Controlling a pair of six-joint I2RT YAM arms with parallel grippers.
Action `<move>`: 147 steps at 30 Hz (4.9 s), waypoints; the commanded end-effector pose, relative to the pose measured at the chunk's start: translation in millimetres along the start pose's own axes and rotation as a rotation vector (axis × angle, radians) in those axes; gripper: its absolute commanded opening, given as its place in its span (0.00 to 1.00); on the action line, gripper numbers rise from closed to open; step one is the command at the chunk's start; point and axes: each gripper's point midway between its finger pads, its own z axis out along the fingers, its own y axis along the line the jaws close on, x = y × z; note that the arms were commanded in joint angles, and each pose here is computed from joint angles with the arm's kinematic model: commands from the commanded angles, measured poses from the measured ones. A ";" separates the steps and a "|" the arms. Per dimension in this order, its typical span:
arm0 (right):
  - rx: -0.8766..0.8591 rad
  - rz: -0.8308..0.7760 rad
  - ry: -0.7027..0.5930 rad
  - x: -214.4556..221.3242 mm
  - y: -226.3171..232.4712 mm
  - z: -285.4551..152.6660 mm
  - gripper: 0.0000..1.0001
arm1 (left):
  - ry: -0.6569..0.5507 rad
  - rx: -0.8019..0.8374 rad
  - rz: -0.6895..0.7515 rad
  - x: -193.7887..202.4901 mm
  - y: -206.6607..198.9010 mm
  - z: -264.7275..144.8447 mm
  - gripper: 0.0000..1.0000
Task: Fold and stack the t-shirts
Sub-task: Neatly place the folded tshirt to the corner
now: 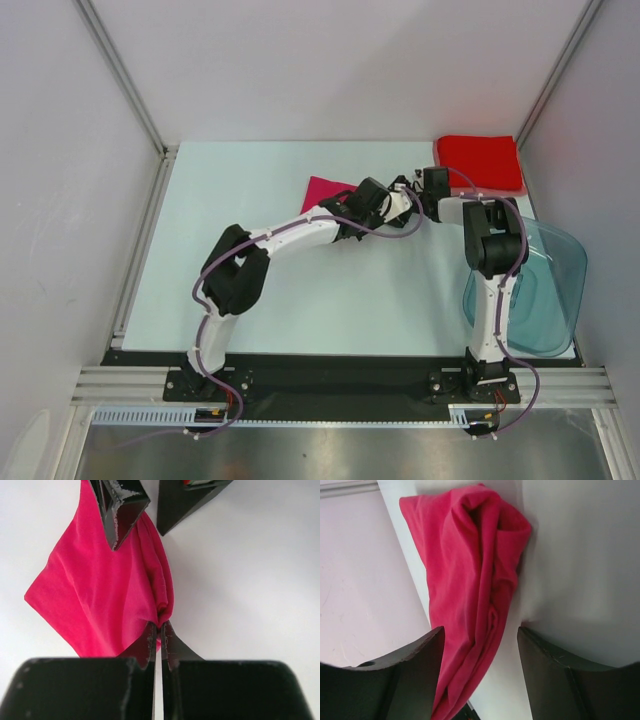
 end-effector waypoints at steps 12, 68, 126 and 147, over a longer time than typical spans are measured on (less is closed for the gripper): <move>0.102 -0.056 -0.089 -29.3 -14.9 33.9 0.47 | -0.110 0.007 -0.056 -27.3 11.3 -42.3 0.00; 0.762 -1.128 -0.517 -218.1 134.7 -202.5 0.00 | -0.139 0.325 -0.720 85.8 -11.7 -163.0 0.40; 0.753 -1.268 -0.688 -233.4 195.0 -282.4 0.00 | -0.118 0.382 -0.767 77.5 -12.1 -151.9 0.40; 0.689 -1.277 -0.667 -217.9 205.5 -269.7 0.00 | -0.112 0.405 -0.782 79.3 -11.8 -146.1 0.40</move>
